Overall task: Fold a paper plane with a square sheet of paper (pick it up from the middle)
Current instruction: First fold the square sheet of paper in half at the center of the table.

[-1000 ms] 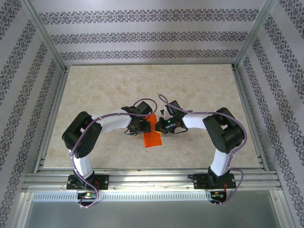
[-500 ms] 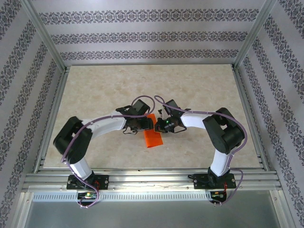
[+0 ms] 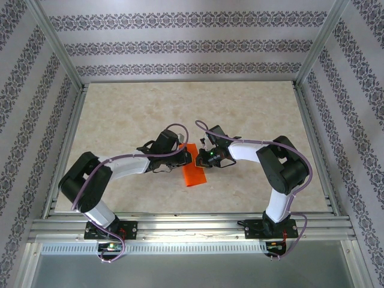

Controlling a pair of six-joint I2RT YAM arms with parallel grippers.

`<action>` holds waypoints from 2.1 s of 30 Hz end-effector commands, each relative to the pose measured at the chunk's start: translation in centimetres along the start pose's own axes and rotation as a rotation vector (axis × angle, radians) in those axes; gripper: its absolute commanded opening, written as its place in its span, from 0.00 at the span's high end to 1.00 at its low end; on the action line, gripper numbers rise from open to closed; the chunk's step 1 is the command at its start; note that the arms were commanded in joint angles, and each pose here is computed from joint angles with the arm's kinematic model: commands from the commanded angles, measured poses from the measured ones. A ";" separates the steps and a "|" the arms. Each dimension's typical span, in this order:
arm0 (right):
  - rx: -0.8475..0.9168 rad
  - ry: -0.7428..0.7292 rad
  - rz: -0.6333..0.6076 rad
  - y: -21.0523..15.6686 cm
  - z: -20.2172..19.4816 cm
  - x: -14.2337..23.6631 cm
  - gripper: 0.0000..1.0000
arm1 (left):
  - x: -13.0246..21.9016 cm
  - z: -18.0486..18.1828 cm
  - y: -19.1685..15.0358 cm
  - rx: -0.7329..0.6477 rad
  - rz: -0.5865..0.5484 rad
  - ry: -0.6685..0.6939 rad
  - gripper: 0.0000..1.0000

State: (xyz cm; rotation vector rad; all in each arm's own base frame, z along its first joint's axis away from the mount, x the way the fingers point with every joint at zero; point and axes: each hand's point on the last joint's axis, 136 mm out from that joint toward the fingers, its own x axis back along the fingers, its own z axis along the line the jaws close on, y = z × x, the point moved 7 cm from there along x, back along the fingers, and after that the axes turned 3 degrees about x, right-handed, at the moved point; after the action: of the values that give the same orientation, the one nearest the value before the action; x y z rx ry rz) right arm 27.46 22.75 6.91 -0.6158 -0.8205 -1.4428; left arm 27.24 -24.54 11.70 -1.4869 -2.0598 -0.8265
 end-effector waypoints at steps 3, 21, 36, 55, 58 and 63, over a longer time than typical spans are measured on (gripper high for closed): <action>-0.069 -0.150 0.074 -2.0 -2.9 -0.6 1.00 | -1.0 1.4 -0.2 0.027 0.004 0.016 1.00; -0.086 -0.163 0.074 -2.4 -3.1 -1.0 1.00 | -0.6 7.4 -3.2 0.043 0.053 0.231 0.98; -0.084 -0.156 0.070 -2.4 -2.8 -1.0 1.00 | 0.0 1.8 -2.6 0.076 0.096 -0.079 0.96; -0.085 -0.175 0.069 -2.6 -3.1 -0.9 1.00 | 1.5 4.0 -4.9 0.049 0.126 0.013 0.95; -0.084 -0.174 0.064 -2.6 -3.0 -0.8 1.00 | 1.7 2.5 -4.4 0.050 0.108 -0.056 0.95; -0.087 -0.173 0.067 -2.7 -3.1 -0.9 1.00 | 0.2 3.3 -5.1 0.082 0.146 -0.085 0.95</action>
State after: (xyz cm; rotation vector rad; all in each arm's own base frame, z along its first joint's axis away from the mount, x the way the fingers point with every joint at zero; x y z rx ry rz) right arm 27.18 22.98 6.89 -0.6303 -0.8107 -1.4498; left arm 22.51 -22.58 9.13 -1.5951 -1.9920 -0.6736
